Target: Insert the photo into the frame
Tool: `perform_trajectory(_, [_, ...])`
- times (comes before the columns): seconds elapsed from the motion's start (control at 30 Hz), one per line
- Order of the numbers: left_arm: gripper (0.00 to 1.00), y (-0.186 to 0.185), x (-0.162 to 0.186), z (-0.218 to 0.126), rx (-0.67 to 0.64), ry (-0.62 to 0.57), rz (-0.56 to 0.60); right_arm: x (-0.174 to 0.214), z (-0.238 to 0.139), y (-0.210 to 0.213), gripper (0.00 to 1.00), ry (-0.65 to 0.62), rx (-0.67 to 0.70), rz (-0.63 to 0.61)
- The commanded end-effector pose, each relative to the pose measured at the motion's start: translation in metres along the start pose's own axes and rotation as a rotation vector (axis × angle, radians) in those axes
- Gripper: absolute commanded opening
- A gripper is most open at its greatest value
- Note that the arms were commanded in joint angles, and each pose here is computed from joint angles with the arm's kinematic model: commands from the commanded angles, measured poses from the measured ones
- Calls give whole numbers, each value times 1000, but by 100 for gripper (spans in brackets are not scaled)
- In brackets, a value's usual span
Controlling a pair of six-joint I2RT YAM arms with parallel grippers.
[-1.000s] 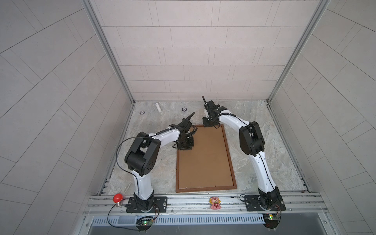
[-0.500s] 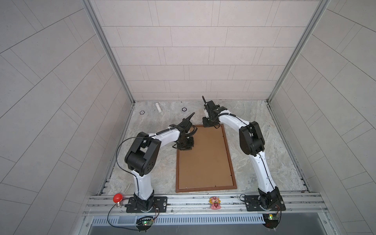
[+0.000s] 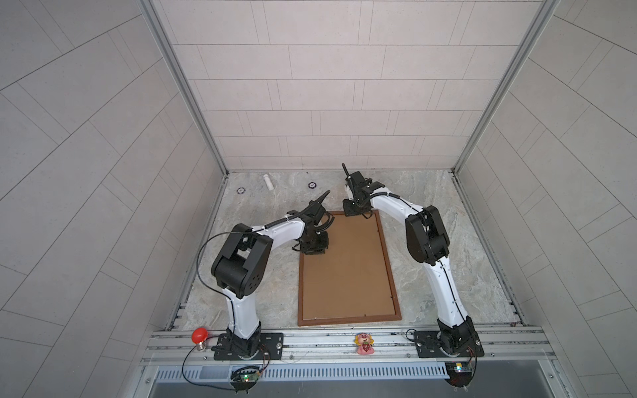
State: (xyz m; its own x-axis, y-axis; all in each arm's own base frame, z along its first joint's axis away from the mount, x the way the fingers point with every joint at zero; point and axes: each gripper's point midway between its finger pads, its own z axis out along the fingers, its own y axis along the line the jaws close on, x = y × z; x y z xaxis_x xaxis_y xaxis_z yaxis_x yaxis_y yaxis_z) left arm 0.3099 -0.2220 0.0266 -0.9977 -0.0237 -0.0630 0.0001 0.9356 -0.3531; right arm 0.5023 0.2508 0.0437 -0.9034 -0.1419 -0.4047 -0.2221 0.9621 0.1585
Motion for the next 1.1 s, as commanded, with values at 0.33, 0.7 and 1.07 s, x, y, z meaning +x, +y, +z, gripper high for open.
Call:
perform_trajectory(0.33, [16,4,4,2,-18,11,-1,87,19,-16,0,295,84,-49])
perform_trajectory(0.7, [16,4,5,3,-17,14,0,95,21,-11,0,316,79,-74])
perform_trajectory(1.07, [16,5,6,4,-23,21,-1,109,24,-18,0,360,122,-121])
